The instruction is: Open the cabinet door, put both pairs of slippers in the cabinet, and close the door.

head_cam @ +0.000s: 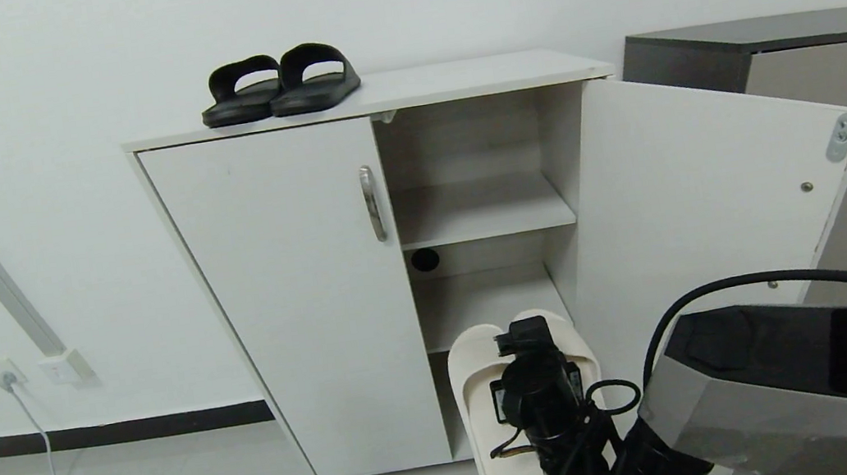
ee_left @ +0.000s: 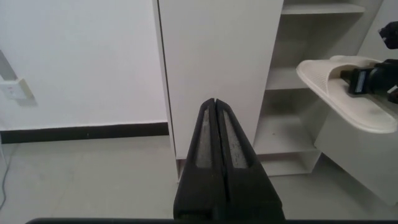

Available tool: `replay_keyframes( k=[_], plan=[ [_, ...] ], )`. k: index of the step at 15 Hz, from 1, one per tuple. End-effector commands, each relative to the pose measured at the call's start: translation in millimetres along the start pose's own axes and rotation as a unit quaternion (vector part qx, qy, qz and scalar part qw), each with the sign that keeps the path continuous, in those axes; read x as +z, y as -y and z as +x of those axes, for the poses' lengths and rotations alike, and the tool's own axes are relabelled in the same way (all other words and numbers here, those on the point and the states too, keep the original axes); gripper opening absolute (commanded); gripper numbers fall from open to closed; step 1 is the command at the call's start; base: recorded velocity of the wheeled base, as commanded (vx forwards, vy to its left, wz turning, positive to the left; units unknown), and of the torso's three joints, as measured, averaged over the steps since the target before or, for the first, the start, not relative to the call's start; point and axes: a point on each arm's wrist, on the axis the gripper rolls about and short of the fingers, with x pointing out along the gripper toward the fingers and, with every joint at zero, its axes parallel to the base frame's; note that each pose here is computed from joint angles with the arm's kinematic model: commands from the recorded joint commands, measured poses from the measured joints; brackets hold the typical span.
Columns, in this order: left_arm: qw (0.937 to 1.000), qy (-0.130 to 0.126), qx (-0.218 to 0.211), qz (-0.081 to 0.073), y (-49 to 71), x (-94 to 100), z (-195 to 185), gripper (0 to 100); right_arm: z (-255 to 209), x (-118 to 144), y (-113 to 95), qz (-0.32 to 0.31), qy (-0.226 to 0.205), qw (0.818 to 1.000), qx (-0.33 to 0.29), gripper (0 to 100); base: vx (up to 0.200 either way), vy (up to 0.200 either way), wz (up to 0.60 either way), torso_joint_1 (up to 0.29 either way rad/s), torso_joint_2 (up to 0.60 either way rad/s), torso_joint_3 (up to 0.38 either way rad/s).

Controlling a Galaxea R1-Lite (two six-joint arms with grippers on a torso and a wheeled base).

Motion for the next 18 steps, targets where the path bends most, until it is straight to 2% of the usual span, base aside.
replay_keyframes(
  k=[1,6,14,16,18],
  plan=[
    [1.0,-0.001,0.0,0.0,0.0,0.0,0,0,5,-3,-6,0.003,0.004,1.0,0.002,0,0.0,0.0,0.0,0.0,0.0,0.0],
    [1.0,0.0,0.0,0.001,0.0,-0.1,0,0,18,-15,-14,0.004,0.007,1.0,0.0,0,0.0,0.0,0.0,0.001,0.0,-0.043],
    [1.0,-0.001,0.0,0.0,0.0,-0.3,0,0,25,-23,-16,0.003,0.006,1.0,-0.005,0,0.0,0.0,0.0,0.0,0.0,-0.188],
    [1.0,0.0,0.003,-0.001,-0.1,-0.3,0,0,29,-22,-16,0.005,0.028,0.999,-0.014,0,0.0,0.0,0.0,0.005,0.0,-0.198],
    [1.0,0.0,0.003,-0.001,-0.1,-0.3,0,0,33,-20,-13,-0.006,0.084,0.996,-0.018,0,0.0,0.0,0.0,0.005,0.0,-0.198]
  ],
)
